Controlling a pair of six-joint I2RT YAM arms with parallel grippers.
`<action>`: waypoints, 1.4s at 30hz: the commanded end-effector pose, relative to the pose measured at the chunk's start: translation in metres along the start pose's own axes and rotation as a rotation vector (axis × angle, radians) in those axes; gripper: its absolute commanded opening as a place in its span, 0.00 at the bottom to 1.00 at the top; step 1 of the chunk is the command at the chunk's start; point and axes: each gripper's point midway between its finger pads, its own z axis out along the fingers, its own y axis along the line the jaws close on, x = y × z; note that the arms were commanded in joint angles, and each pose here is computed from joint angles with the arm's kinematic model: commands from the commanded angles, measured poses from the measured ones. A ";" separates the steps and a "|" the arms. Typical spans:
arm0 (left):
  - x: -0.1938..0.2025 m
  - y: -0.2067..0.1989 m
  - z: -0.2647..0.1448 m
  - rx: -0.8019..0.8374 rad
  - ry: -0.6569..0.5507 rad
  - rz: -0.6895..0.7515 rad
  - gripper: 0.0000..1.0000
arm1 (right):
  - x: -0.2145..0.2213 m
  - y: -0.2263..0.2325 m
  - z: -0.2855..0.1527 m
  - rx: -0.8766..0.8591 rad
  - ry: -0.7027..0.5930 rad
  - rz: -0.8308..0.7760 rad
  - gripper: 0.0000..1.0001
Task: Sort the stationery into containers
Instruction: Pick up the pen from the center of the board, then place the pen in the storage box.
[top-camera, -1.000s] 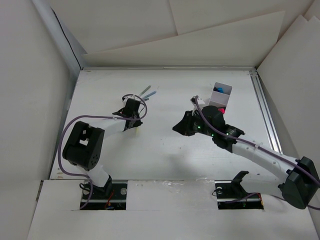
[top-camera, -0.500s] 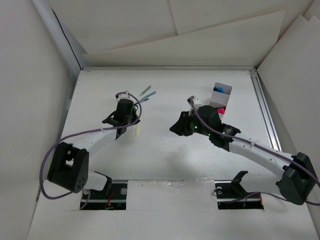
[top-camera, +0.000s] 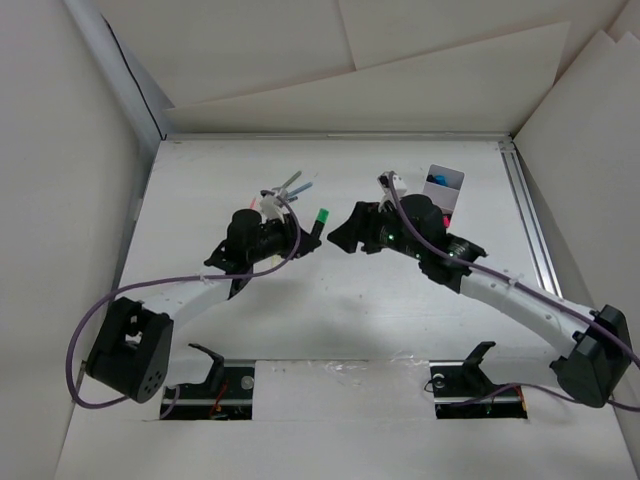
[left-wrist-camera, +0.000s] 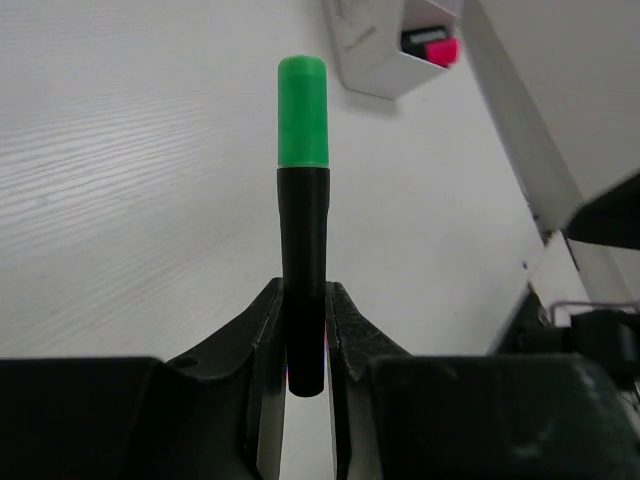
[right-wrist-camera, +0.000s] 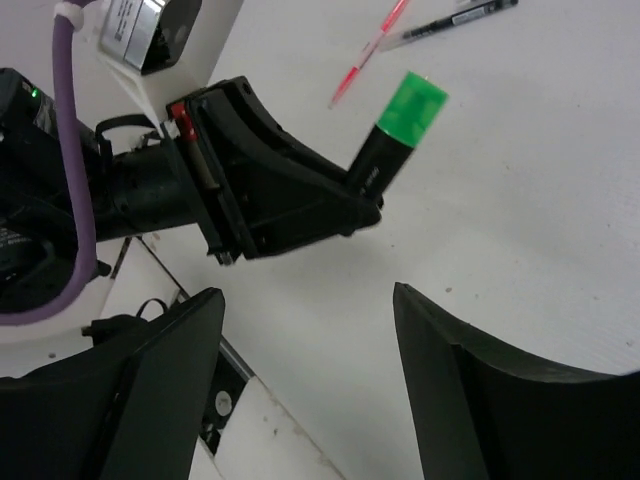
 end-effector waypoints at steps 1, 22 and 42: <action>0.003 -0.063 -0.003 0.321 0.009 0.116 0.00 | -0.020 0.009 0.009 -0.035 -0.036 0.014 0.75; 0.023 -0.145 -0.056 0.898 0.040 0.045 0.04 | -0.017 0.001 -0.014 -0.110 -0.004 0.010 0.83; 0.019 -0.139 -0.054 0.881 0.044 -0.007 0.11 | -0.008 -0.047 -0.005 0.044 -0.063 0.063 0.81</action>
